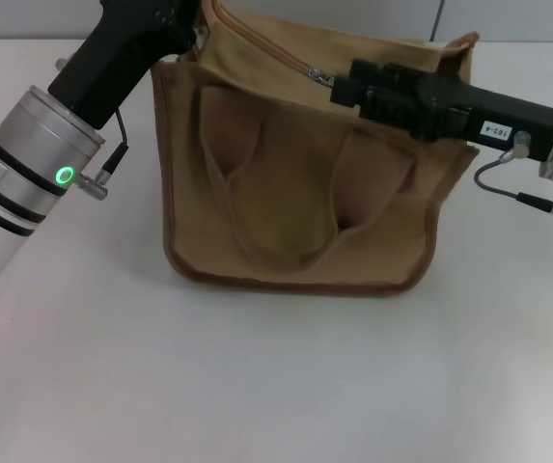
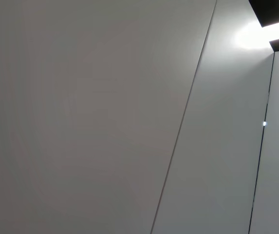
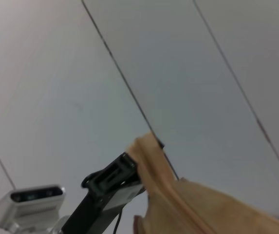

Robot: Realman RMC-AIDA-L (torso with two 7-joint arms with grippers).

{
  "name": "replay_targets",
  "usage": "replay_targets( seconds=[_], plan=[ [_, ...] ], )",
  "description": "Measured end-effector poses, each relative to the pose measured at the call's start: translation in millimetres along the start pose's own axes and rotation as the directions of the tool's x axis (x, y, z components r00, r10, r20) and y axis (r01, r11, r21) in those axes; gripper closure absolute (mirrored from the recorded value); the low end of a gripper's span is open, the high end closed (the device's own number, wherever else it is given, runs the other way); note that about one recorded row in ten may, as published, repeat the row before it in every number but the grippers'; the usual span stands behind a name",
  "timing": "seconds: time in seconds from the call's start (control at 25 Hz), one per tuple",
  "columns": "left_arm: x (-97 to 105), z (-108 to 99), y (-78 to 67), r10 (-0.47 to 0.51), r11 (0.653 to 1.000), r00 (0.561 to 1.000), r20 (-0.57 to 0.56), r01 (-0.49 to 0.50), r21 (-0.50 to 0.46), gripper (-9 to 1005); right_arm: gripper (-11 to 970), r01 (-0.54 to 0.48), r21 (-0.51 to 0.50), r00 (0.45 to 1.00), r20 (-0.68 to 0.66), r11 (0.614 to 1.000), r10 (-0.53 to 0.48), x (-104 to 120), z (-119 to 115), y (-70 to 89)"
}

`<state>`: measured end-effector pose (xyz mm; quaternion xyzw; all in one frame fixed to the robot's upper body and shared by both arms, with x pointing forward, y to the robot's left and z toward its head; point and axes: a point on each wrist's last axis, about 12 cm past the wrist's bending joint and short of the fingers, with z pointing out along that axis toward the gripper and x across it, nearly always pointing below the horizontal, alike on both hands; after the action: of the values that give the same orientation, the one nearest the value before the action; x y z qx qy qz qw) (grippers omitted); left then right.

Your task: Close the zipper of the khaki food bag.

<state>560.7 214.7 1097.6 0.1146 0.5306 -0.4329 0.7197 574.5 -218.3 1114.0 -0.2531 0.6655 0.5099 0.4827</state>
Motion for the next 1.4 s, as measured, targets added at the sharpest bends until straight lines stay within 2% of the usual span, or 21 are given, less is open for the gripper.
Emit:
replay_targets(
  seconds=[0.4, 0.96, 1.4],
  plan=[
    [1, 5, 1.8, 0.010, 1.000, 1.000, -0.012, -0.010, -0.008, 973, 342, -0.018, -0.035, 1.000, -0.019, 0.999, 0.017, 2, 3, 4.3],
    [0, 8, 2.1, 0.013, 1.000, 1.000, -0.011, -0.013, -0.005, 973, 343, -0.094, -0.017, 0.994, -0.055, 0.995, 0.093, 10, 6, 2.2],
    [0, 8, 2.1, 0.012, 1.000, 1.000, -0.012, -0.012, -0.007, 972, 343, -0.108, -0.031, 0.993, -0.056, 0.994, 0.106, 8, 8, 3.7]
  ],
)
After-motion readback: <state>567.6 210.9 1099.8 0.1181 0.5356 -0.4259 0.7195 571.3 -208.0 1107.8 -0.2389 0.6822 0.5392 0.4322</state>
